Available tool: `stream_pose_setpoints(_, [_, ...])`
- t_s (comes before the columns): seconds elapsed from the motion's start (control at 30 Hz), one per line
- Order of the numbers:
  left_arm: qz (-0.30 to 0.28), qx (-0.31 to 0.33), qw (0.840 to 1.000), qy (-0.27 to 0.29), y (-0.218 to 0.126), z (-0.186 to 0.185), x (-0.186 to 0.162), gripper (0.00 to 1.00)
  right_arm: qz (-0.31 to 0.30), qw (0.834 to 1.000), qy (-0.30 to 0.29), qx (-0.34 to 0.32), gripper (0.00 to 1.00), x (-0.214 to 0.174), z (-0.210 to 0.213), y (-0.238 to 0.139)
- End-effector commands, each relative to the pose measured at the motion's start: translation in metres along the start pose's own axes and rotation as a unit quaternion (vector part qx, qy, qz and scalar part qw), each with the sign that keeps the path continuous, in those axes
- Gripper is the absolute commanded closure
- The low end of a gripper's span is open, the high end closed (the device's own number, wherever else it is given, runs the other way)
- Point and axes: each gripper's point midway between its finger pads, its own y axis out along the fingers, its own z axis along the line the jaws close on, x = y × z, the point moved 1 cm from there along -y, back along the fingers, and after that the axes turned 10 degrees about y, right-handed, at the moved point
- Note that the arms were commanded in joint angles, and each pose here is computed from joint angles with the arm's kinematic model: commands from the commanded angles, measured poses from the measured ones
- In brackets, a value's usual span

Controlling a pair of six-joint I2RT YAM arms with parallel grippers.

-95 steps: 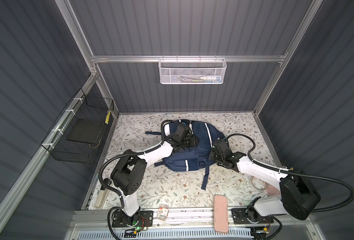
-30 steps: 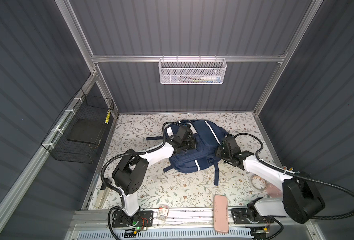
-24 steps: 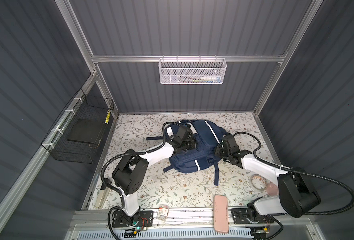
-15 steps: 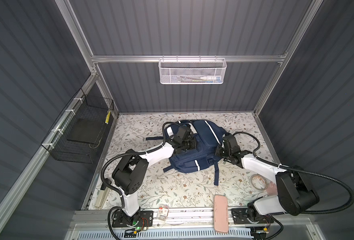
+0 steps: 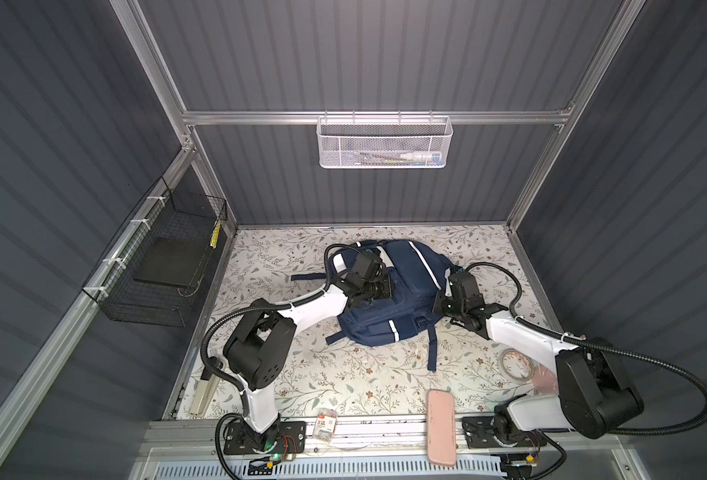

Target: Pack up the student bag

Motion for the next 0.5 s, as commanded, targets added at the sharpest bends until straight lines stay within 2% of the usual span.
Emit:
stream_pose_setpoints(0.0, [0.013, -0.01, 1.0, 0.0, -0.011, -0.01, -0.004, 0.82, 0.002, 1.0, -0.014, -0.002, 0.98, 0.002, 0.001, -0.005])
stream_pose_setpoints(0.13, [-0.023, -0.047, 0.999, 0.008, -0.031, -0.046, 0.017, 0.77, 0.012, 0.999, -0.033, -0.019, 1.0, 0.0, -0.003, -0.013])
stream_pose_setpoints(0.2, [-0.038, -0.06, 0.997, 0.007, -0.037, -0.065, 0.021, 0.65, 0.02, 0.999, -0.042, -0.004, 1.0, -0.003, 0.001, -0.015])
stream_pose_setpoints(0.27, [-0.054, -0.089, 0.994, -0.023, -0.034, -0.076, 0.02, 0.5, 0.023, 0.999, -0.044, -0.003, 1.0, -0.006, 0.0, -0.016])
stream_pose_setpoints(0.3, [-0.057, -0.097, 0.993, -0.042, -0.029, -0.076, 0.017, 0.45, 0.023, 0.999, -0.044, -0.003, 1.0, -0.007, -0.001, -0.016])
stream_pose_setpoints(0.4, [-0.068, -0.109, 0.987, -0.1, -0.009, -0.067, 0.005, 0.44, 0.026, 0.999, -0.044, 0.013, 1.0, -0.012, 0.002, -0.016])
stream_pose_setpoints(0.47, [-0.066, -0.099, 0.987, -0.11, 0.006, -0.061, 0.0, 0.43, 0.03, 0.998, -0.045, 0.034, 1.0, -0.014, 0.009, -0.018])
